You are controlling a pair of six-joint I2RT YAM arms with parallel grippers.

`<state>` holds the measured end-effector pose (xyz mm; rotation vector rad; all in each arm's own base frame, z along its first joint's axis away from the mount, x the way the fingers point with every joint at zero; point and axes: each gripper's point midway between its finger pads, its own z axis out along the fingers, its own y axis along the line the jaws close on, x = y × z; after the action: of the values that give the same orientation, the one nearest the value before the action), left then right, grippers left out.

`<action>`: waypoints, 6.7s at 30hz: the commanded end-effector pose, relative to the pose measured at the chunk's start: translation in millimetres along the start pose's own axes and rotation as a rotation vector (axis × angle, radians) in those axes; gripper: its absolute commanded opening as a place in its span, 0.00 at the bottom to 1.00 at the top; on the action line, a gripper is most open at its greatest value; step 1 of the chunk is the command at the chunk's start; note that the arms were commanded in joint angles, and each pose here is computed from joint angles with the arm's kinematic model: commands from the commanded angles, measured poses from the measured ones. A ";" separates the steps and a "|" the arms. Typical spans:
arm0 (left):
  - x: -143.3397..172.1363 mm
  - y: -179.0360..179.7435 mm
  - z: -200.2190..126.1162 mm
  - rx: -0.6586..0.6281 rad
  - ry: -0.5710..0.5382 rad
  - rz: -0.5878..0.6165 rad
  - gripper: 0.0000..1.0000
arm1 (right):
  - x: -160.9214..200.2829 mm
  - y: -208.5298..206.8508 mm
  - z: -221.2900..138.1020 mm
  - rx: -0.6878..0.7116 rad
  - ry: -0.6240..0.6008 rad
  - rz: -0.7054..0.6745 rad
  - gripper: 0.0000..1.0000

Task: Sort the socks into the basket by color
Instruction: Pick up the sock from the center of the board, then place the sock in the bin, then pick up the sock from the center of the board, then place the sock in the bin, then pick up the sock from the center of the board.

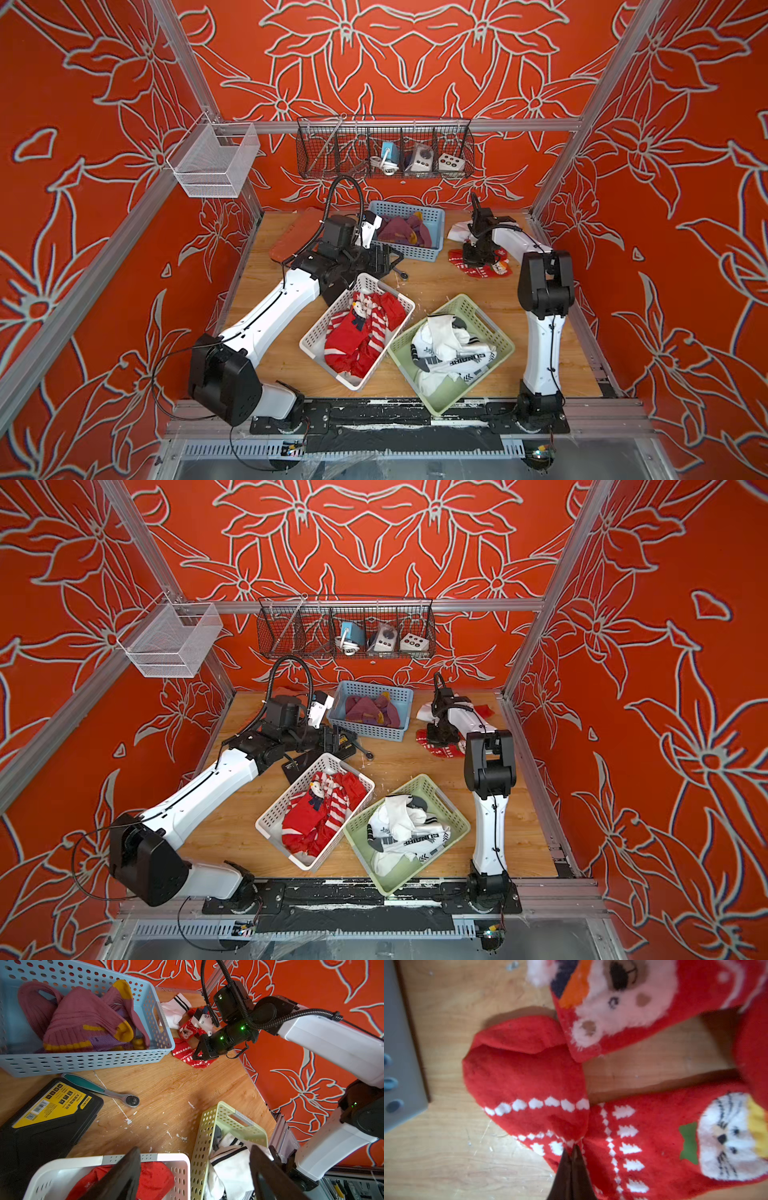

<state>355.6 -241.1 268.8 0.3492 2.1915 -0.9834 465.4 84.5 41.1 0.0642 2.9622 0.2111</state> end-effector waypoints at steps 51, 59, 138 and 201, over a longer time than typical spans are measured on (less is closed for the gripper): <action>93.9 -16.1 -19.8 -0.082 0.286 -0.067 0.00 | -17.3 73.3 -222.5 -0.322 -0.457 -0.005 0.90; 144.3 69.8 -29.3 -0.369 0.333 -0.197 0.00 | -83.1 -34.6 -141.4 0.081 -0.364 0.065 0.96; 35.7 -89.2 -36.1 0.151 -0.267 0.368 0.84 | 208.4 256.2 -354.5 -1.099 -0.315 -0.681 0.00; 83.7 39.1 -61.3 -0.381 0.125 -0.175 0.80 | -129.3 -137.7 5.6 0.035 -0.228 0.275 0.11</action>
<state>276.9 -171.0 204.6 0.0234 2.5406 -0.6100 605.5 -64.8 35.2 0.4554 2.6663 0.1427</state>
